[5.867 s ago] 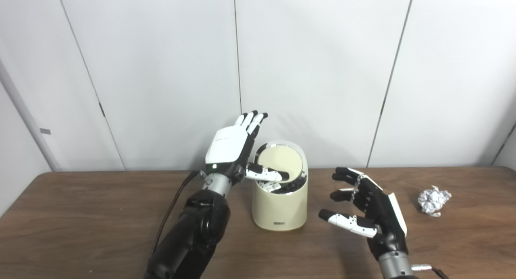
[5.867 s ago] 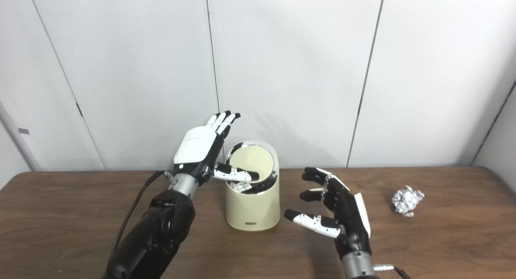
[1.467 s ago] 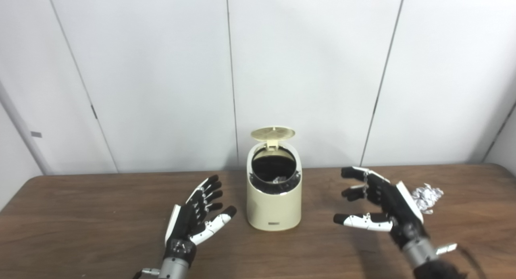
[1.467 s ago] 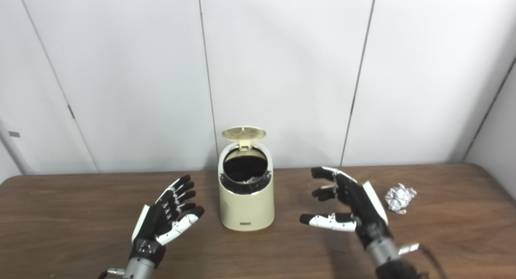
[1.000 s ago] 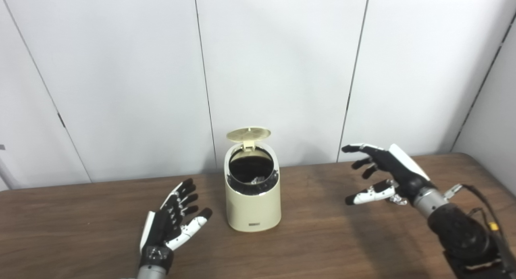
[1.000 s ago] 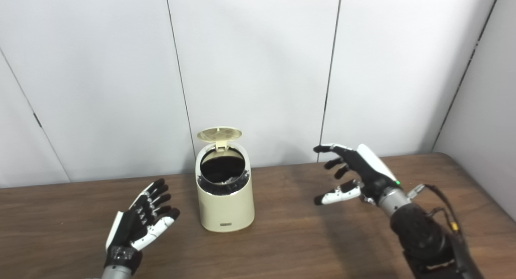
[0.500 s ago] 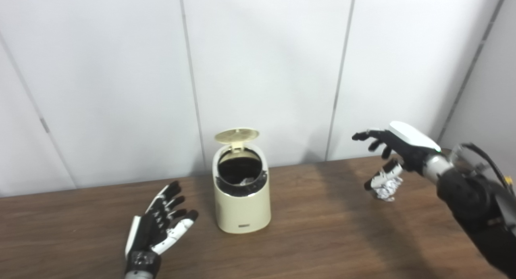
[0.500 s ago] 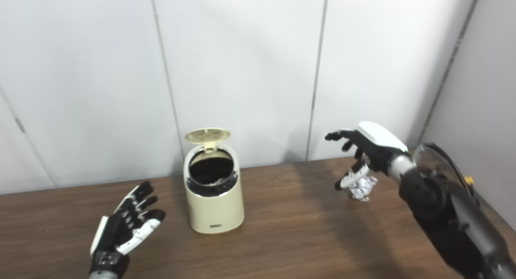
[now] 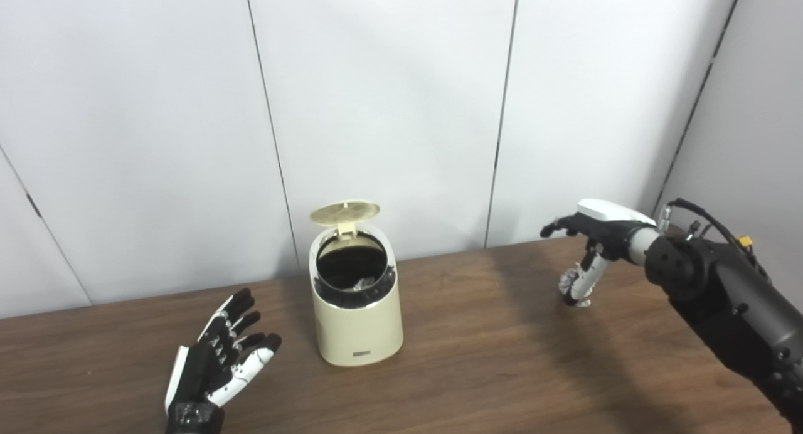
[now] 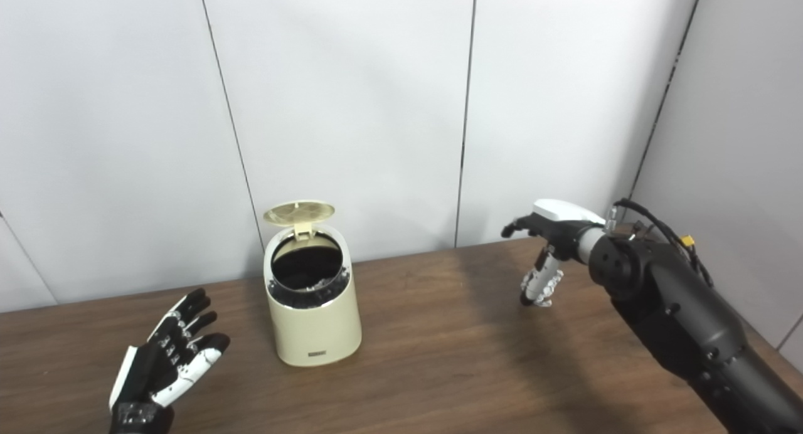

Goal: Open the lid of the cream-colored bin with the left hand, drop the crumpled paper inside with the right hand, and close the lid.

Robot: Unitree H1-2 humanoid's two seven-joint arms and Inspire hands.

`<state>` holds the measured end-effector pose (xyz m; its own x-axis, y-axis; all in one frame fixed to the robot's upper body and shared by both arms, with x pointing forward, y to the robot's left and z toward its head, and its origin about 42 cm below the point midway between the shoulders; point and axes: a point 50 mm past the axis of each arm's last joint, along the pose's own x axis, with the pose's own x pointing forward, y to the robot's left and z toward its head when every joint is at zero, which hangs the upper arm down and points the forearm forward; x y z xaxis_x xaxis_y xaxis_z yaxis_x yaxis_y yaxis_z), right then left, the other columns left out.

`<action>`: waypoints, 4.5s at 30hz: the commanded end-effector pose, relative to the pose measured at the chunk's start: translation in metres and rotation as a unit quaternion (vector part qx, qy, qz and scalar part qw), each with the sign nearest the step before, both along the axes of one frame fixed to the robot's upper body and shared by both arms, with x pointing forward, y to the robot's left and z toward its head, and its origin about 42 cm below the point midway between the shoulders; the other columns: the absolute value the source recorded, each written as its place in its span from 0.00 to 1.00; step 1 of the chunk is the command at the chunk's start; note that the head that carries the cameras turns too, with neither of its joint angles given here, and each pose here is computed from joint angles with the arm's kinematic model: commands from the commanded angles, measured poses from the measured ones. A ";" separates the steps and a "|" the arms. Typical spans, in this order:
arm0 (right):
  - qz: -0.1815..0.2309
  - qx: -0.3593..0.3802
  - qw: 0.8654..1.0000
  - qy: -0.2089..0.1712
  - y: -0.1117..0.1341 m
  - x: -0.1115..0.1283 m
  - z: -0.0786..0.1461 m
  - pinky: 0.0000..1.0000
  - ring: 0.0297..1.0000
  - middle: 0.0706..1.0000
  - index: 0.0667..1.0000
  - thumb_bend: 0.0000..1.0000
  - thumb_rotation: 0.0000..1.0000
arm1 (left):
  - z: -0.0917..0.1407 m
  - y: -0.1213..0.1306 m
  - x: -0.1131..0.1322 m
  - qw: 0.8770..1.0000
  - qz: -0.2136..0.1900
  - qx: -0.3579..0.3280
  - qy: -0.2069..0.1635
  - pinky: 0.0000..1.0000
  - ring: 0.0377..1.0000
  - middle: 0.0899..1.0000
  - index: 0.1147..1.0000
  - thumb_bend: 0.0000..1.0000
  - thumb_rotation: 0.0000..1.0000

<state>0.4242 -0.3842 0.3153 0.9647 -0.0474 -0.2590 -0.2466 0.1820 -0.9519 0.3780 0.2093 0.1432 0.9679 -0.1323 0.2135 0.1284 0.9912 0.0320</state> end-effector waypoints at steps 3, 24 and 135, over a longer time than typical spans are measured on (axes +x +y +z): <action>-0.002 -0.040 0.999 -0.030 -0.007 0.010 0.035 0.69 0.88 0.91 0.83 0.90 0.16 | 0.021 0.001 0.007 0.999 -0.002 0.004 -0.037 0.77 0.86 0.89 0.91 0.70 0.26; -0.030 -0.057 0.998 -0.016 -0.015 0.039 -0.006 0.68 0.84 0.89 0.80 0.89 0.10 | 0.019 0.002 0.006 0.999 -0.005 0.013 -0.036 0.76 0.84 0.88 0.87 0.69 0.24; 0.233 0.118 0.938 -0.228 0.192 -0.004 0.057 0.49 0.42 0.44 0.46 0.52 0.00 | 0.009 -0.035 0.001 0.999 -0.007 0.031 -0.038 0.74 0.82 0.85 0.85 0.70 0.27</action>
<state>0.4186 -0.1983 0.3399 0.9088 0.3910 0.1456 -0.0091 0.3676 -0.9300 0.3724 0.1778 0.1319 0.9700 -0.1590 0.1840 0.1442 0.9854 0.0910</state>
